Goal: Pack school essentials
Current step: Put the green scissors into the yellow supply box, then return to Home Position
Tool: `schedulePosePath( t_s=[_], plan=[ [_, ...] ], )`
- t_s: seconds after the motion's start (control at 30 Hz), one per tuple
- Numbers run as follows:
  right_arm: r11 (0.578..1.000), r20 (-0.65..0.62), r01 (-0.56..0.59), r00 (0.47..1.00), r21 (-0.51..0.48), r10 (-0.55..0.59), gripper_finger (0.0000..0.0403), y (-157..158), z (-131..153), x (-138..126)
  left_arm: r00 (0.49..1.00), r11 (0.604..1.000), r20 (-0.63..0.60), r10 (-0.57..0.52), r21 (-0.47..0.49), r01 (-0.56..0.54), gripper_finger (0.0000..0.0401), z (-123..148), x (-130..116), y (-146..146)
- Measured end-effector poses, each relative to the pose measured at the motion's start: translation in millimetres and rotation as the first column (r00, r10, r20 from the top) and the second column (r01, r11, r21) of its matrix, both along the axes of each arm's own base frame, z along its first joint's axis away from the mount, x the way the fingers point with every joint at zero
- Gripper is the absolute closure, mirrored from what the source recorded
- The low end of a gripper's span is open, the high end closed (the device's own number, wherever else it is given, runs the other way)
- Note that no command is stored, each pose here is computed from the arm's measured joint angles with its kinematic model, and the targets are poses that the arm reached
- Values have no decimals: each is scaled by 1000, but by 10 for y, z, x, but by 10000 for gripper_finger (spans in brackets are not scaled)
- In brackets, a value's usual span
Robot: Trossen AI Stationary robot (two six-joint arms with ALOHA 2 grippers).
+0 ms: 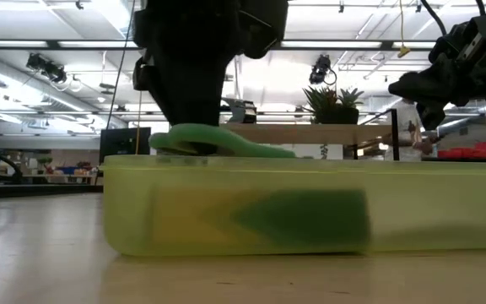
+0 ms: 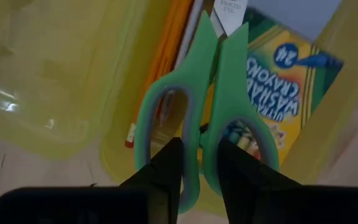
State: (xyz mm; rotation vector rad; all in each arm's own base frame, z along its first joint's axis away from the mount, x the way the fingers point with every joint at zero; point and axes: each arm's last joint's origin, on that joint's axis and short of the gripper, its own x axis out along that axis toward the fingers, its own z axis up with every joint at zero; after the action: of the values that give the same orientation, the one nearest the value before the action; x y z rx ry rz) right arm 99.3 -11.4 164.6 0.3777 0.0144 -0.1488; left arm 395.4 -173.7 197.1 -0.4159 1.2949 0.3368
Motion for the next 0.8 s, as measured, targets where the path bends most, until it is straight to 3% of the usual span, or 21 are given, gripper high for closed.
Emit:
schedulePosePath(
  t_s=[0.23, 0.57, 0.8],
  plan=[
    [1000, 0, 0, 1000, 0, 0, 397, 0, 0, 0, 999, 999, -23, -32, 16, 32, 294, -11, -25, -7],
    [1000, 0, 0, 1000, 0, 0, 397, 0, 0, 0, 999, 999, -18, -45, 18, 46, 186, 38, -15, -10],
    [1000, 0, 0, 1000, 0, 0, 397, 0, 0, 0, 990, 989, 59, -128, 82, 123, 199, 239, 40, -43]
  ],
)
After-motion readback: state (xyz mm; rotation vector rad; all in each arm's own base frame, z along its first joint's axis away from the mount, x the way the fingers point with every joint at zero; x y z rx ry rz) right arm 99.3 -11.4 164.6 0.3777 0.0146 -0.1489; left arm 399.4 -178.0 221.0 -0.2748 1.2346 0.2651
